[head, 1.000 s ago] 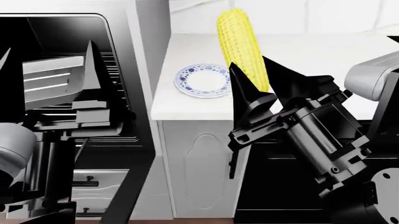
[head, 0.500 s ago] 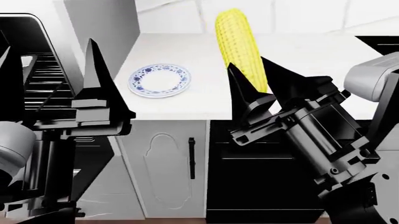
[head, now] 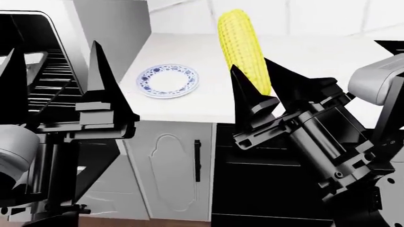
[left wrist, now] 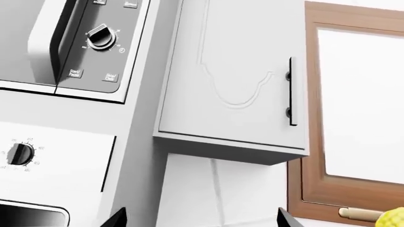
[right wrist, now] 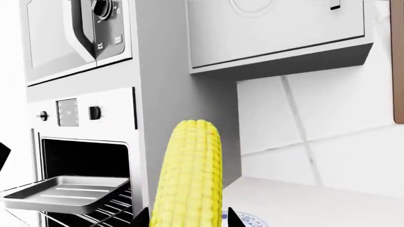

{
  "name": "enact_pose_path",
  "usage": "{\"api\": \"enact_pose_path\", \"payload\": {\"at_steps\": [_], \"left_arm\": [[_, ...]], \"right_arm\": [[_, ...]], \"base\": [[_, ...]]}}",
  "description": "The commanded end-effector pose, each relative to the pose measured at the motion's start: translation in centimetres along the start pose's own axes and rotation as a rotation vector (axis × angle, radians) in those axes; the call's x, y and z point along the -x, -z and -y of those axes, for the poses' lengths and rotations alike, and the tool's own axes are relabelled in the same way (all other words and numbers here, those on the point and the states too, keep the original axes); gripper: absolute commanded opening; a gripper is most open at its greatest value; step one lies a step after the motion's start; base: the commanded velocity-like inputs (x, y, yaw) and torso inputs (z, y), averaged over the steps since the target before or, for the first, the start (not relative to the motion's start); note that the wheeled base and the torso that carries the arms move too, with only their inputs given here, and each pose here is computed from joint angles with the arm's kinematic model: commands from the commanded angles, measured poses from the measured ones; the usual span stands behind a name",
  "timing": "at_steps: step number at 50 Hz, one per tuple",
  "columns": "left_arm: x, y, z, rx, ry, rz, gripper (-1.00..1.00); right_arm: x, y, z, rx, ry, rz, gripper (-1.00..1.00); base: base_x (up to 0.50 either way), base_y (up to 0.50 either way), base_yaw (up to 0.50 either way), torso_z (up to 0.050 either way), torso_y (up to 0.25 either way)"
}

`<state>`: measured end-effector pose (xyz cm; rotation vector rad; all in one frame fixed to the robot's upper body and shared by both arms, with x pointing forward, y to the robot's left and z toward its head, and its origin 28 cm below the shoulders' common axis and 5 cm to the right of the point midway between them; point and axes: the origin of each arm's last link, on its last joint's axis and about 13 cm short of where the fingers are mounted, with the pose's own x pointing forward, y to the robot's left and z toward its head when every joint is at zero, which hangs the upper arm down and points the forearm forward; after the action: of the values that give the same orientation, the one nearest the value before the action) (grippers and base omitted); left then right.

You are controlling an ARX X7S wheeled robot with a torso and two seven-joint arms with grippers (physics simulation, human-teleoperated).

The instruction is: Pick the corn from the top rack in the oven and place it on the plate on the counter.

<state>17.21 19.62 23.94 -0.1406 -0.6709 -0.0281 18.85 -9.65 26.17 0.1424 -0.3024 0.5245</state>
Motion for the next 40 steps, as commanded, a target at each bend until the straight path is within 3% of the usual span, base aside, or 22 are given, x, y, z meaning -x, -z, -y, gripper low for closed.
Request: {"api": "enact_pose_path", "payload": {"at_steps": [1, 24, 40], "left_arm": [[-0.01, 0.02, 0.00, 0.001, -0.001, 0.001, 1.00], [-0.06, 0.05, -0.09, 0.001, -0.003, 0.002, 1.00], [0.04, 0.13, -0.03, 0.002, -0.003, -0.002, 1.00]], "right_arm": [[-0.05, -0.29, 0.06, 0.020, -0.001, 0.020, -1.00], [-0.12, -0.27, -0.03, 0.001, -0.004, 0.024, -1.00], [-0.12, -0.21, 0.09, -0.009, 0.011, 0.020, -1.00]], "base": [[0.04, 0.00, 0.50, 0.000, 0.000], [0.04, 0.01, 0.50, 0.000, 0.000], [0.02, 0.01, 0.09, 0.000, 0.001]]}}
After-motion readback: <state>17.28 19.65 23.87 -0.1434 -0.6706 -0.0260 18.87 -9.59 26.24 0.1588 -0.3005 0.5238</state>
